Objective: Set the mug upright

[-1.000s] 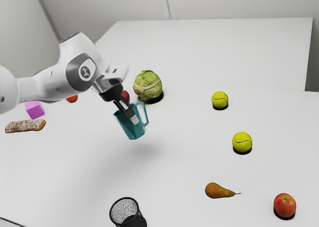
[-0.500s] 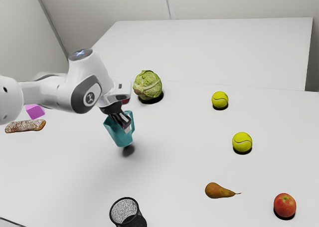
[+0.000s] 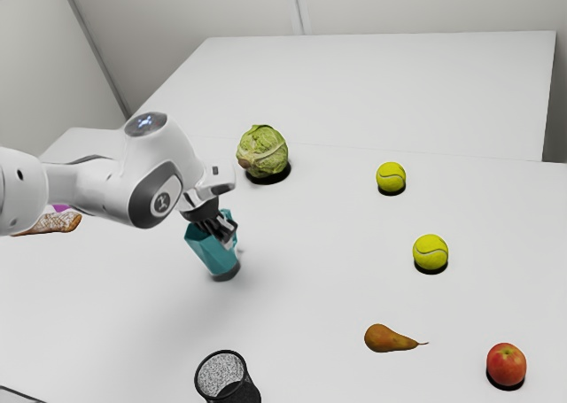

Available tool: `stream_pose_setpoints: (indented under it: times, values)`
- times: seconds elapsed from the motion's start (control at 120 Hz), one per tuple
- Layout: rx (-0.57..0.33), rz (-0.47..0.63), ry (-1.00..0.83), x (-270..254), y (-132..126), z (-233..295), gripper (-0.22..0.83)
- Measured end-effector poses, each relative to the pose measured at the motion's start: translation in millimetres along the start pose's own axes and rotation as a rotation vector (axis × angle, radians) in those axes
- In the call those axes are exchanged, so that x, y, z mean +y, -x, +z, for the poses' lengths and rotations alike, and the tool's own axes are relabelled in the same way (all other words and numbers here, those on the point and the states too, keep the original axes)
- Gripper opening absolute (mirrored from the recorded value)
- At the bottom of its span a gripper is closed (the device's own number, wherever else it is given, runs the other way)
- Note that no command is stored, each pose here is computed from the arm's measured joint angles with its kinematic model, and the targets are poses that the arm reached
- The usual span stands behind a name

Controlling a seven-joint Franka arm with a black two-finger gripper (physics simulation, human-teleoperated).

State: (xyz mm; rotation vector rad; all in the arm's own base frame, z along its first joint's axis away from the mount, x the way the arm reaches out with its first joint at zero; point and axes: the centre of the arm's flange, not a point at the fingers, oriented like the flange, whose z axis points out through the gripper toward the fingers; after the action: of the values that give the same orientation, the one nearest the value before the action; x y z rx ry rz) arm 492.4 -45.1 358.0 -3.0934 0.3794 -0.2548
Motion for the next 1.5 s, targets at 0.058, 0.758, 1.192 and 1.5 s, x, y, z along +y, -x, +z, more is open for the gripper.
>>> stream_pose_setpoints:
  times: [0.058,0.758,1.192,1.5]
  values:
    - [0.004,-0.013,-0.002,0,0,2,-0.16]
    - [0.008,-0.088,-0.008,2,-2,17,0.05]
    - [0.073,-0.093,0.004,7,-9,-29,0.48]
    - [0.03,-0.128,0.065,7,-42,-110,0.56]
